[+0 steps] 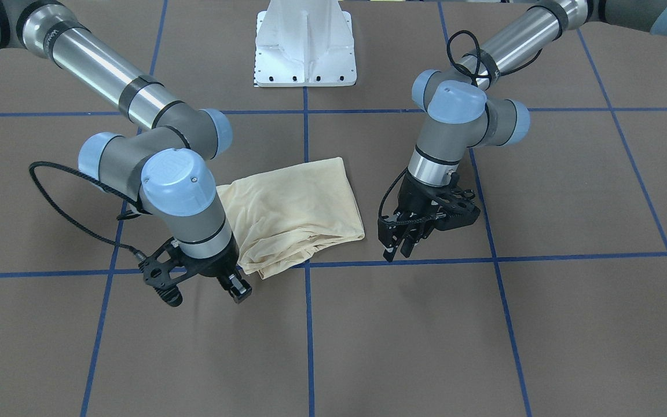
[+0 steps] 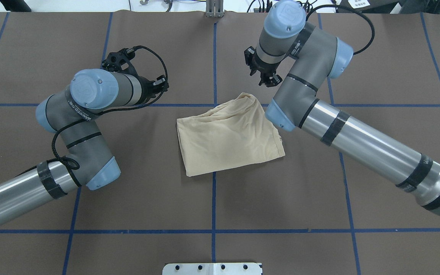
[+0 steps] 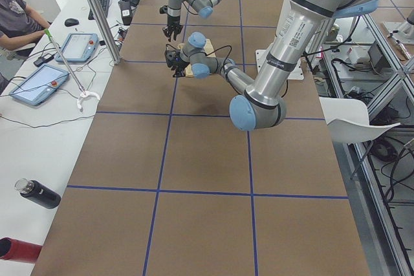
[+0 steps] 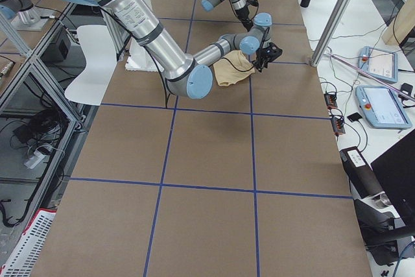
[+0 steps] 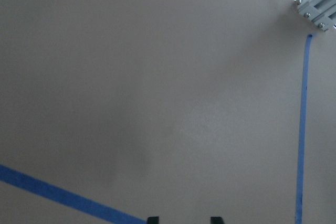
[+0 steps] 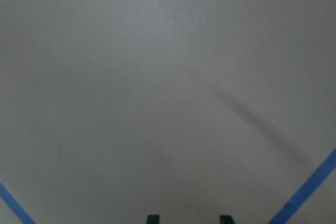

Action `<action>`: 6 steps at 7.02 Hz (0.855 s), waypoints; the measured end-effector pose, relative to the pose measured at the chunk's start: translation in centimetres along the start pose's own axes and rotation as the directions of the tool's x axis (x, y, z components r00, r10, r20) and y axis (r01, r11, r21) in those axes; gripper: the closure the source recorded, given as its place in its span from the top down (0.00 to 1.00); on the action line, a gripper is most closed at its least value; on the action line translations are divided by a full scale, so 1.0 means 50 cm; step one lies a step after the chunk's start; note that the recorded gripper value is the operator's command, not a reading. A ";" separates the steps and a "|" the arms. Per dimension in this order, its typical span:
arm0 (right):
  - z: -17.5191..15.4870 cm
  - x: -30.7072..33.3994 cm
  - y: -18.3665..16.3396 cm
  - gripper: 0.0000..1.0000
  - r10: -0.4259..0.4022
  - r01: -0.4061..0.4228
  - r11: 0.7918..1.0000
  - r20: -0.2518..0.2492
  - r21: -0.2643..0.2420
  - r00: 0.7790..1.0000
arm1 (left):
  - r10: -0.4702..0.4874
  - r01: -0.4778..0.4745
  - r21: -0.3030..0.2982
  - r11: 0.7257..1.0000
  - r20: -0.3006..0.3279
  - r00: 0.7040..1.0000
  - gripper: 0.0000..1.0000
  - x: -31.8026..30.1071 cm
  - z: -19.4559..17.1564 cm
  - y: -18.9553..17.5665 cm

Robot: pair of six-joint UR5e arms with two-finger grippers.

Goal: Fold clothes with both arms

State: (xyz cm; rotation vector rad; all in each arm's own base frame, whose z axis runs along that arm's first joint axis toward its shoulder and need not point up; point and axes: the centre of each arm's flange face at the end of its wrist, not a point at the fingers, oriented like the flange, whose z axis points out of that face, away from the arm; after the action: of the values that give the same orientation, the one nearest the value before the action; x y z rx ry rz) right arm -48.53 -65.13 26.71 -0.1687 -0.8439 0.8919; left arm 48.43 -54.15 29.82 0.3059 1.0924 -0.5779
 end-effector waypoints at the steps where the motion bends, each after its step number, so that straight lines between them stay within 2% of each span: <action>1: -0.014 0.004 -0.070 1.00 -0.027 0.027 1.000 -0.006 0.013 1.000 | 0.007 -0.007 0.004 1.000 -0.009 1.000 0.49 0.000 -0.005 -0.012; 2: -0.015 0.034 -0.145 1.00 -0.071 0.071 0.997 -0.024 0.028 0.997 | 0.030 -0.030 -0.011 0.999 -0.020 0.999 0.49 -0.002 -0.017 -0.031; 3: -0.019 0.080 -0.231 1.00 -0.137 0.139 0.989 -0.044 0.040 0.990 | 0.095 -0.096 -0.048 0.994 -0.033 0.995 0.49 -0.018 -0.046 -0.059; 4: -0.038 0.145 -0.333 1.00 -0.231 0.233 0.972 -0.062 0.042 0.971 | 0.184 -0.187 -0.077 0.979 -0.049 0.982 0.49 -0.058 -0.091 -0.092; 6: -0.126 0.296 -0.573 1.00 -0.418 0.420 0.908 -0.073 0.005 0.905 | 0.363 -0.369 -0.124 0.921 -0.067 0.929 0.48 -0.176 -0.211 -0.184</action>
State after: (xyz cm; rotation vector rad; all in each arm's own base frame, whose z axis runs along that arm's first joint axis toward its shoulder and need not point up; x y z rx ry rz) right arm -21.34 -71.12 44.15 0.0035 -0.7663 0.4855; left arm 32.29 -53.78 33.50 0.3956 1.0762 -0.1623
